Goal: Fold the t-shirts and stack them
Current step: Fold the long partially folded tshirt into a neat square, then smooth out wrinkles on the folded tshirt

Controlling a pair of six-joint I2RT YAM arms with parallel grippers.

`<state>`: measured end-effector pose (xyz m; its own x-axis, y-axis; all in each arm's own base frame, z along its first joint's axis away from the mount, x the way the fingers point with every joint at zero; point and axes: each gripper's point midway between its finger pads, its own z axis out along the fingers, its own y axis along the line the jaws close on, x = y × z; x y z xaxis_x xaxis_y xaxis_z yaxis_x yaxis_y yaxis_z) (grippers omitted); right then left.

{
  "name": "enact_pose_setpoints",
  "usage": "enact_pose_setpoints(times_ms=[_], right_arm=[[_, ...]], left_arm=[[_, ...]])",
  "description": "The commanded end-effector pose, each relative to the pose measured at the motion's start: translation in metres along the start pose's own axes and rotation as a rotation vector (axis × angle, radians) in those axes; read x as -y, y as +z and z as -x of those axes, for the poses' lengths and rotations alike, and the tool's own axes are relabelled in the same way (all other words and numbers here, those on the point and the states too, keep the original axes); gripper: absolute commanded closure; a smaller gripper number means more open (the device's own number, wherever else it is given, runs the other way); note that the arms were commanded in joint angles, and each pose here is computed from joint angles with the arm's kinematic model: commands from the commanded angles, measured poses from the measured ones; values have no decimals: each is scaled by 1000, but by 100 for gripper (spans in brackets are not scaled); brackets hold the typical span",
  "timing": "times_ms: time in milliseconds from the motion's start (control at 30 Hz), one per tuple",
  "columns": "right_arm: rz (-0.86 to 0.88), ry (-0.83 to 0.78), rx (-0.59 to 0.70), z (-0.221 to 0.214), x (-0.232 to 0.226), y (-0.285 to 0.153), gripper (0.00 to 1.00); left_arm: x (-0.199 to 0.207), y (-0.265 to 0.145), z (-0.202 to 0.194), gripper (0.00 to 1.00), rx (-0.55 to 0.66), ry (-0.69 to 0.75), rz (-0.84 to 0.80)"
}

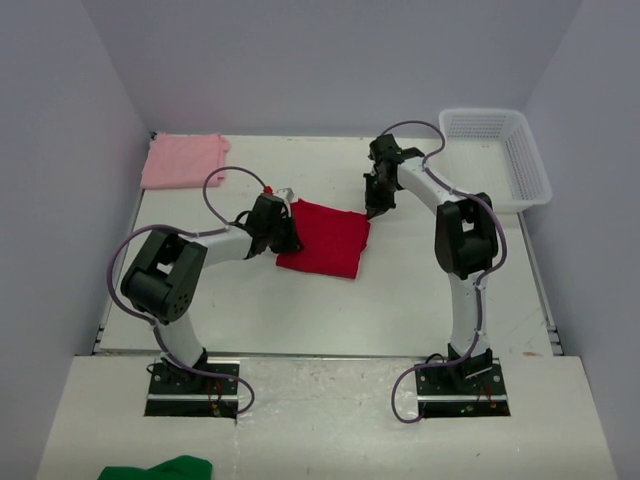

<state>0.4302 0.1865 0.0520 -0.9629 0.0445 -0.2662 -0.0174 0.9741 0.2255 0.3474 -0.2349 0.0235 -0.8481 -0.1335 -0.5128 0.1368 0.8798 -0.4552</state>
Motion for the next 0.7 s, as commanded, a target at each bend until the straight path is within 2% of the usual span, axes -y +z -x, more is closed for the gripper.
enact_pose_setpoints(times_ms=[0,233,467,533,667], right_arm=[[5,19,-13,-2,0,13,100],[12,63,-51,-14,1,26,100],[0,85,-74,-23,5,32,100],[0,73,-49,-16,4,27,100],[35,13,61,11,-8,-10,100]], left_arm=[[-10,-4,10,100,46,30,35],[-10,-10,-2,100,31,33,4],[-3,-27,-1,100,64,32,-25],[0,-30,1,100,72,36,-39],[16,-46,17,100,114,57,-75]])
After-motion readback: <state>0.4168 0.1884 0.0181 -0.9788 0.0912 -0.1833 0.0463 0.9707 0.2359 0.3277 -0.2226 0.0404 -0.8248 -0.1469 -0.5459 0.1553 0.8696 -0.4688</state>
